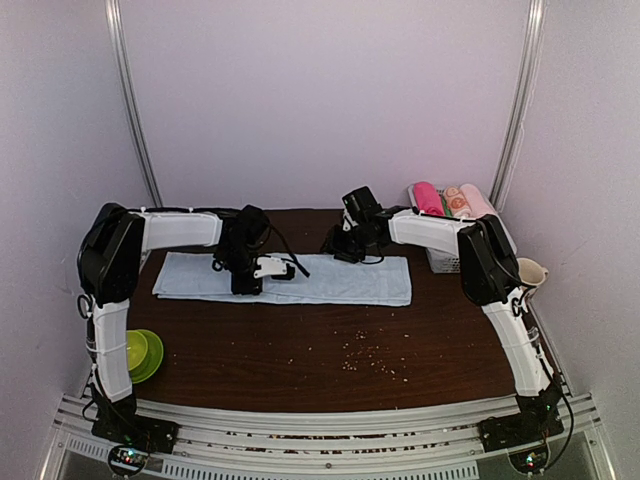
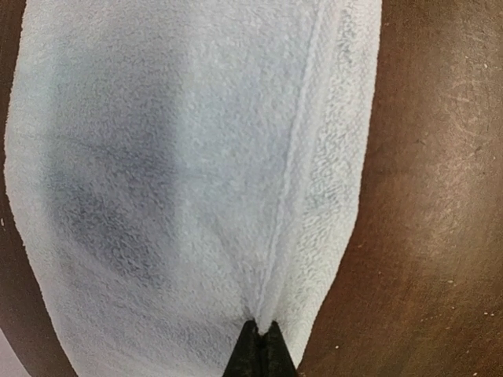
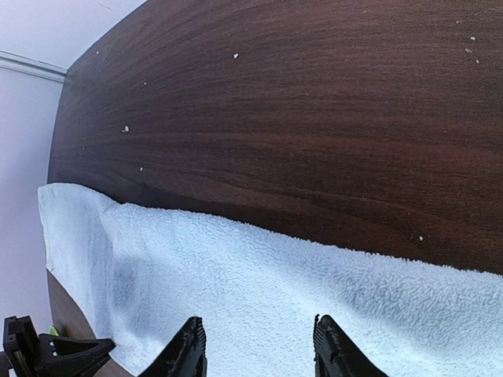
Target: Roll the towels
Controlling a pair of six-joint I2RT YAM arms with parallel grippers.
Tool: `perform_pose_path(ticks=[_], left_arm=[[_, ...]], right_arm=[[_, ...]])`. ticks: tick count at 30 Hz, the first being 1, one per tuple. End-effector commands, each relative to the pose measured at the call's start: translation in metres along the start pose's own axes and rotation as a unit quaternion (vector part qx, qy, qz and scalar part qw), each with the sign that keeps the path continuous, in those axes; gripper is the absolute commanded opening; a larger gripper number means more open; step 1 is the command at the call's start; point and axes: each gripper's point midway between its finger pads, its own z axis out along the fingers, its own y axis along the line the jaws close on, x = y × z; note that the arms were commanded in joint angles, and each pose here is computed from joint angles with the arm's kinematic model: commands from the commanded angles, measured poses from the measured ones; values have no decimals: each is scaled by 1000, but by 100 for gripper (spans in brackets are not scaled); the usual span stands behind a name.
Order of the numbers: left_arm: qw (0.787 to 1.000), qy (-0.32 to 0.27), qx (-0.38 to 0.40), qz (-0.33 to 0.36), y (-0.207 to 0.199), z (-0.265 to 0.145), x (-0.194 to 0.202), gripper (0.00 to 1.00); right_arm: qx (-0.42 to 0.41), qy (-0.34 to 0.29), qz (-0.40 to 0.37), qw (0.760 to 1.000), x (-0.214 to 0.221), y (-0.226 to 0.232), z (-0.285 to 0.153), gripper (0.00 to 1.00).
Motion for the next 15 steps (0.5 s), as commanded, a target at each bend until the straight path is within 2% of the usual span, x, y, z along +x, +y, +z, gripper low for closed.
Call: perform_pose_path(ticks=[1, 10, 15], left_arm=[[1000, -6, 14, -12, -2, -12, 0, 0], [1000, -1, 22, -19, 2, -11, 3, 4], [999, 2, 24, -24, 5, -9, 5, 15]], right_arm=[[5, -5, -4, 1000, -5, -2, 2, 47], [6, -3, -5, 1000, -4, -2, 2, 47], [6, -3, -5, 1000, -4, -3, 2, 47]])
